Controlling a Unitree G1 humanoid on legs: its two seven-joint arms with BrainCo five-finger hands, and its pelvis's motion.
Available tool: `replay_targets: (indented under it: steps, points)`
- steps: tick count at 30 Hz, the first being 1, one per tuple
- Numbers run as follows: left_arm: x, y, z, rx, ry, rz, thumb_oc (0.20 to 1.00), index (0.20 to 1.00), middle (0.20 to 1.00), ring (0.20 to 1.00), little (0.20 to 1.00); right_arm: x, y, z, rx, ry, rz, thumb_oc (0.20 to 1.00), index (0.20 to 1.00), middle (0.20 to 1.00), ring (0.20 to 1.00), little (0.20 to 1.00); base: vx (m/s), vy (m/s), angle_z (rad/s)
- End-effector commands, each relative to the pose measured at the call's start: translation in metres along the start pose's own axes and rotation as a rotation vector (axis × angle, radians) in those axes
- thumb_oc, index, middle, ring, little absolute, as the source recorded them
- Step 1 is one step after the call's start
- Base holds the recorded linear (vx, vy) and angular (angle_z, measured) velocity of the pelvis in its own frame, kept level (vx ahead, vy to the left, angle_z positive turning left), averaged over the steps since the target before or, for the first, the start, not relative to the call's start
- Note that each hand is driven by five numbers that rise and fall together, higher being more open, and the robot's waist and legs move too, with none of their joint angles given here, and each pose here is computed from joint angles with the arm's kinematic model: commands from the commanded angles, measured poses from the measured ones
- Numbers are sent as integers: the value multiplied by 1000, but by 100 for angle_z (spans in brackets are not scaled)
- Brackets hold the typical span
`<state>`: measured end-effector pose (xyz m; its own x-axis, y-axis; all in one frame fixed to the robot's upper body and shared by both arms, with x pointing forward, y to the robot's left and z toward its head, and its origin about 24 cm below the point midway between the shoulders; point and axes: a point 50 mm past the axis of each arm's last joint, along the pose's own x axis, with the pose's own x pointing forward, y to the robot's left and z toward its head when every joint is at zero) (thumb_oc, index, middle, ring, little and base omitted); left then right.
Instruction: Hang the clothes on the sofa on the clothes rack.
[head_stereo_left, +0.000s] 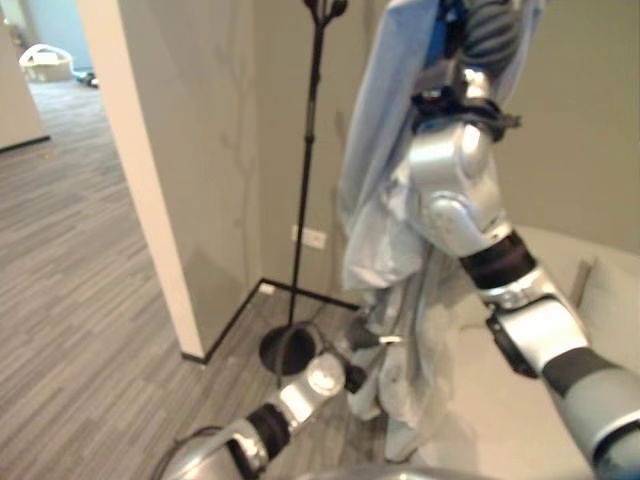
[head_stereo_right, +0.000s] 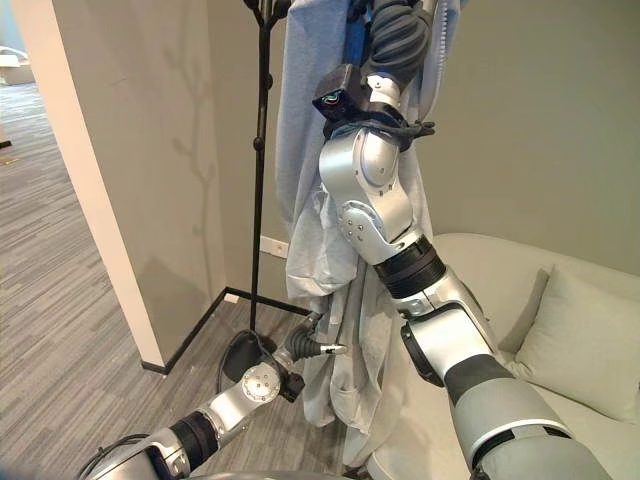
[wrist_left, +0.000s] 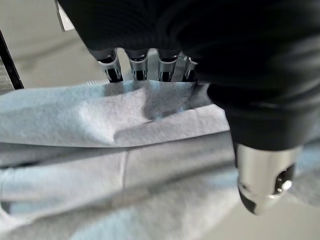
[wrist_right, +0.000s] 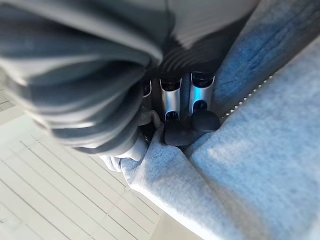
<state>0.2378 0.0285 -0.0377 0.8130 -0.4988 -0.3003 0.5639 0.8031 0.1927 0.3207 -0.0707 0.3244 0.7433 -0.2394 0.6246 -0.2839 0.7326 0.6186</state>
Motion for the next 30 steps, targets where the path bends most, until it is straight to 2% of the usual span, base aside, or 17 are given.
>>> replay_targets:
  steps: [1, 7, 8, 16, 17, 18, 24, 30]
  points:
    - [27, -14, 57, -2, -191, -56, 1000, 1000, 1000, 1000, 1000, 21, 45, 49, 43, -219, 147, 200, 200, 200, 200, 200, 0, 0, 0]
    - [31, -29, 58, 103, -186, -118, 1000, 1000, 1000, 1000, 1000, 19, 45, 48, 57, -216, 144, 200, 200, 200, 200, 200, 1, 5, 0]
    - [33, -34, 58, 168, -192, -135, 1000, 1000, 1000, 1000, 1000, 23, 44, 47, 61, -213, 124, 200, 200, 200, 200, 200, 0, 0, 0]
    - [36, -39, 60, 281, -203, -151, 1000, 1000, 1000, 1000, 1000, 31, 47, 47, 91, -201, 97, 200, 200, 200, 200, 200, 0, 0, 0]
    - [37, -39, 60, 306, -203, -148, 658, 658, 658, 658, 658, 30, 49, 46, 96, -191, 105, 200, 200, 200, 200, 200, 0, 0, 0]
    - [38, -37, 59, 322, -196, -132, 200, 200, 200, 200, 200, 29, 50, 45, 101, -186, 109, 200, 200, 200, 200, 200, 0, 0, 0]
    - [43, -21, 45, 324, -101, -25, 200, 200, 200, 200, 200, 25, 48, 44, 109, -175, 119, 200, 200, 200, 200, 200, 0, 0, 0]
    - [43, 13, 25, 200, 39, 199, 200, 200, 200, 200, 200, 25, 39, 52, 89, -205, 106, 200, 200, 200, 200, 200, 0, 0, 0]
